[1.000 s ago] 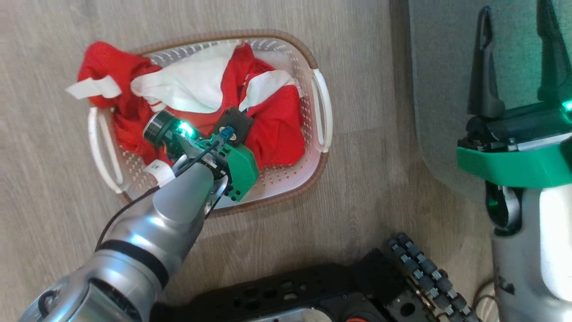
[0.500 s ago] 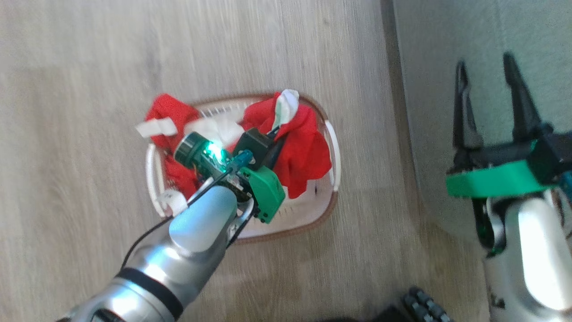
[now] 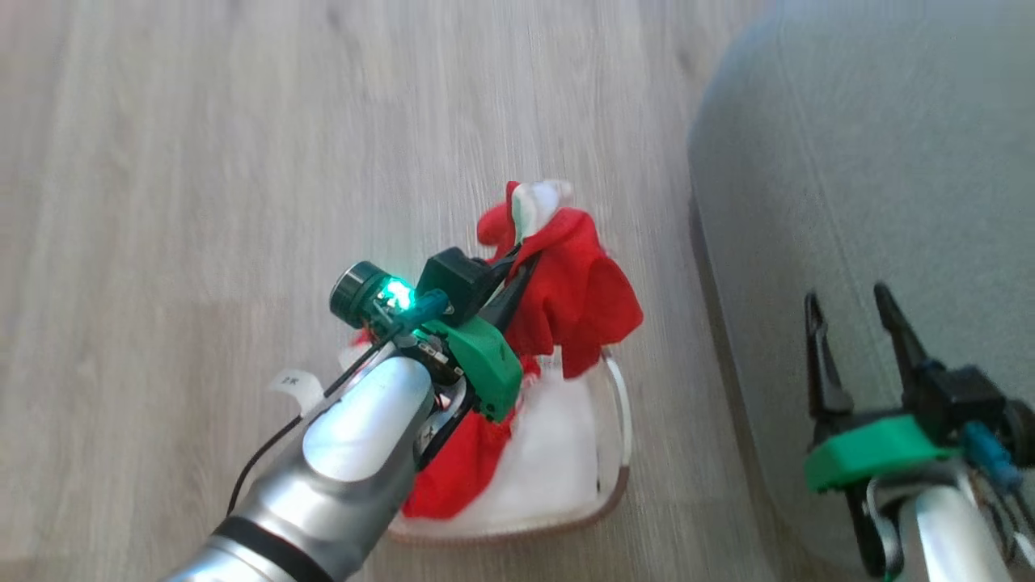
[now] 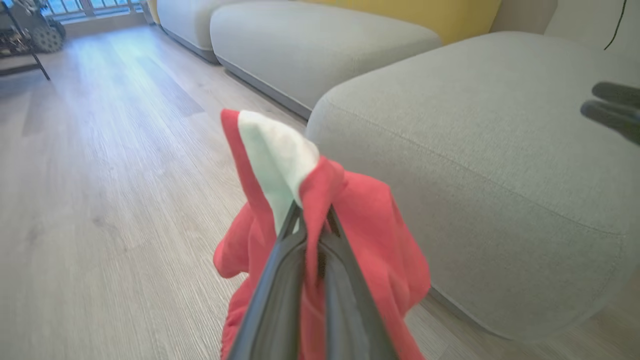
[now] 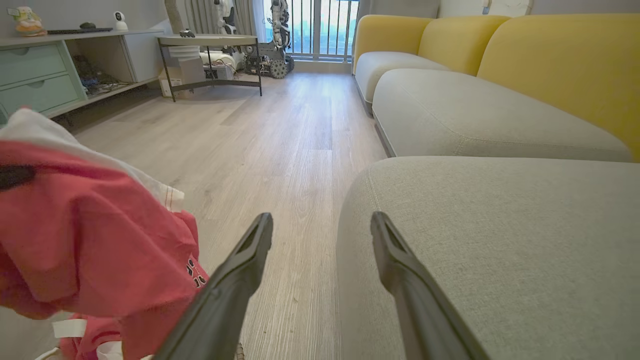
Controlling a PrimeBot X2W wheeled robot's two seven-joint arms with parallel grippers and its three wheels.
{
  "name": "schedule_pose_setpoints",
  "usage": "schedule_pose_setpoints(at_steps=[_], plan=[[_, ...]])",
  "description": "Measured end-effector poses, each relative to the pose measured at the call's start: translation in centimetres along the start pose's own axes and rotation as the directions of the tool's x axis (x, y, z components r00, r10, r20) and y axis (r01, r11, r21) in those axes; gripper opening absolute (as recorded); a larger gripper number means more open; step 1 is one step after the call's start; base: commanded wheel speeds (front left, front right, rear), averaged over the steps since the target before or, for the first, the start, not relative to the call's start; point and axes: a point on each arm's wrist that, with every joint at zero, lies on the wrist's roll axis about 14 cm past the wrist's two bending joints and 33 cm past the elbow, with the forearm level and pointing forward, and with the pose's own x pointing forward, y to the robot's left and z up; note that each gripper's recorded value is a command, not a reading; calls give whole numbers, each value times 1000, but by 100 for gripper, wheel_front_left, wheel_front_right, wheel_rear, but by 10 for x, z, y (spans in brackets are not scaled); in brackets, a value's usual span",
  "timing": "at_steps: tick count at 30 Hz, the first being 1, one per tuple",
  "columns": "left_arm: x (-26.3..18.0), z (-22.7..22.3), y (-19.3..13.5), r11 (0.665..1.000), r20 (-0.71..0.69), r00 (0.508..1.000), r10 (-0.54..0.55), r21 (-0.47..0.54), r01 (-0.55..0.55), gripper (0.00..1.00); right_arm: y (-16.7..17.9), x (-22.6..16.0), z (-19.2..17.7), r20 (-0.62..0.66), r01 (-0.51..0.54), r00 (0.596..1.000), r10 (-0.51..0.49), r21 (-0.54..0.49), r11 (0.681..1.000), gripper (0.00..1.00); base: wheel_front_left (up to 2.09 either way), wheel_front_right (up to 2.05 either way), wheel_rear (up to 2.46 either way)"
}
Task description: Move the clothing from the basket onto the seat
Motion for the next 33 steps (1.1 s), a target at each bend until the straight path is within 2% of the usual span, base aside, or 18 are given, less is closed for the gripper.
schedule_pose_setpoints(at_steps=[9, 16, 26, 33], plan=[[-32, 75, -9, 996, 147, 989, 9, 91, -22, 0, 12, -38, 33, 93, -32, 995, 31, 15, 999, 100, 0, 0, 0], [-47, 141, -8, 986, 277, 961, 9, 158, -55, 0, 42, -44, 50, 146, -123, 982, 120, 10, 992, 100, 0, 0, 0], [-55, 167, -23, 983, 329, 944, -23, 182, -40, 0, 81, -45, 50, 139, -236, 962, 236, -21, 972, 100, 0, 0, 0], [-58, 170, -32, 981, 331, 943, -41, 192, -25, 0, 117, -34, 67, 172, -337, 922, 347, -86, 938, 100, 0, 0, 0]])
